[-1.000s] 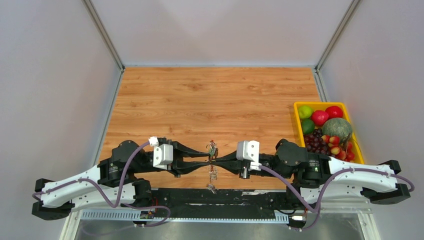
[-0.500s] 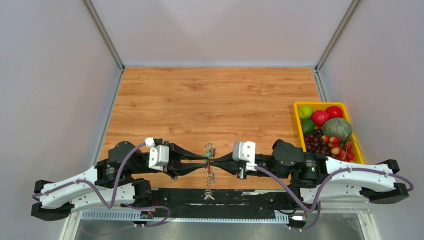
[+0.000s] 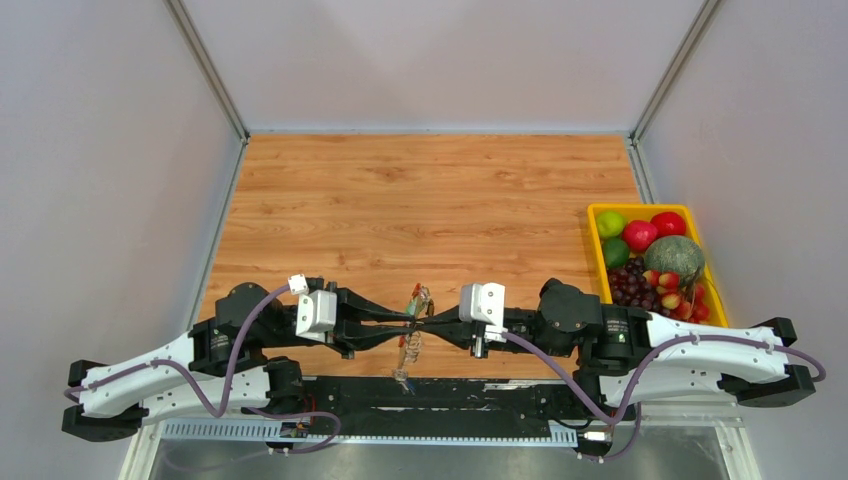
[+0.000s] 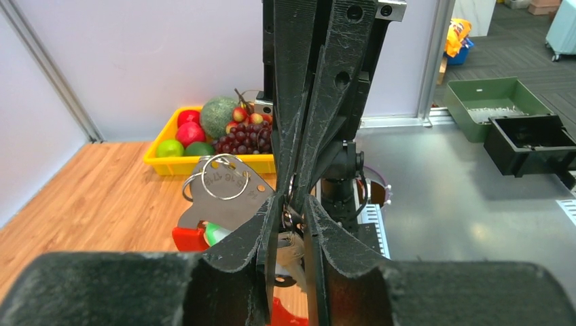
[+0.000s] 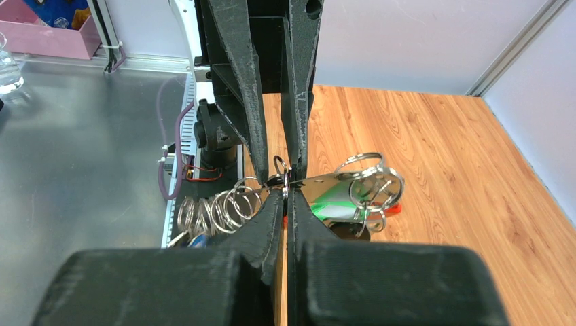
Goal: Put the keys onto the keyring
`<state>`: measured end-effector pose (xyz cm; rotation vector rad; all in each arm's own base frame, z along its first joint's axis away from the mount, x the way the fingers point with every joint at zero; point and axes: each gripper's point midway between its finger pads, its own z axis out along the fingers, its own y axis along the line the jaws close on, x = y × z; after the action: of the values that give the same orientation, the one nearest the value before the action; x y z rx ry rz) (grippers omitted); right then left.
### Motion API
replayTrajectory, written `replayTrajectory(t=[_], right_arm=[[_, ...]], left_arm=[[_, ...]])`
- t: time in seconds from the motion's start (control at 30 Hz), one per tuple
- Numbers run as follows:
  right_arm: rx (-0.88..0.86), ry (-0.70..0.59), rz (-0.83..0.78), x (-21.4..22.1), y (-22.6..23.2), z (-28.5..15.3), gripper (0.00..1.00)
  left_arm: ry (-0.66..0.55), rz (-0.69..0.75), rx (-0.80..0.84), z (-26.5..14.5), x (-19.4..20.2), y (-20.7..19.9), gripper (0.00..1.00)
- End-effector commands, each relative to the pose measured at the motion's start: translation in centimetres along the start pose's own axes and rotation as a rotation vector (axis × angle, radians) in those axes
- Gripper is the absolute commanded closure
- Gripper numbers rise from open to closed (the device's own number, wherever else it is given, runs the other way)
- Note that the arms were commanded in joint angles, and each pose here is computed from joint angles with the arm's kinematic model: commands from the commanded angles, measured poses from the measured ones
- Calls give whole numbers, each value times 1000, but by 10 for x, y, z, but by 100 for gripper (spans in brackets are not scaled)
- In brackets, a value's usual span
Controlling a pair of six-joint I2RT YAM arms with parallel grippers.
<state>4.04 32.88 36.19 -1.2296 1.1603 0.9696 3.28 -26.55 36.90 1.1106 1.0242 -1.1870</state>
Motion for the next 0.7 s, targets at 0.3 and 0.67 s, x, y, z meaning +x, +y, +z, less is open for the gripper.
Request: replayTrajectory(t=[0.3, 0.67], right_arm=[[8, -181, 10, -57, -7, -12, 100], [-44, -216, 2, -64, 2, -13, 100]], left_arm=[[9, -10, 0, 3, 5, 0, 89], [27, -13, -66, 7, 10, 12, 100]])
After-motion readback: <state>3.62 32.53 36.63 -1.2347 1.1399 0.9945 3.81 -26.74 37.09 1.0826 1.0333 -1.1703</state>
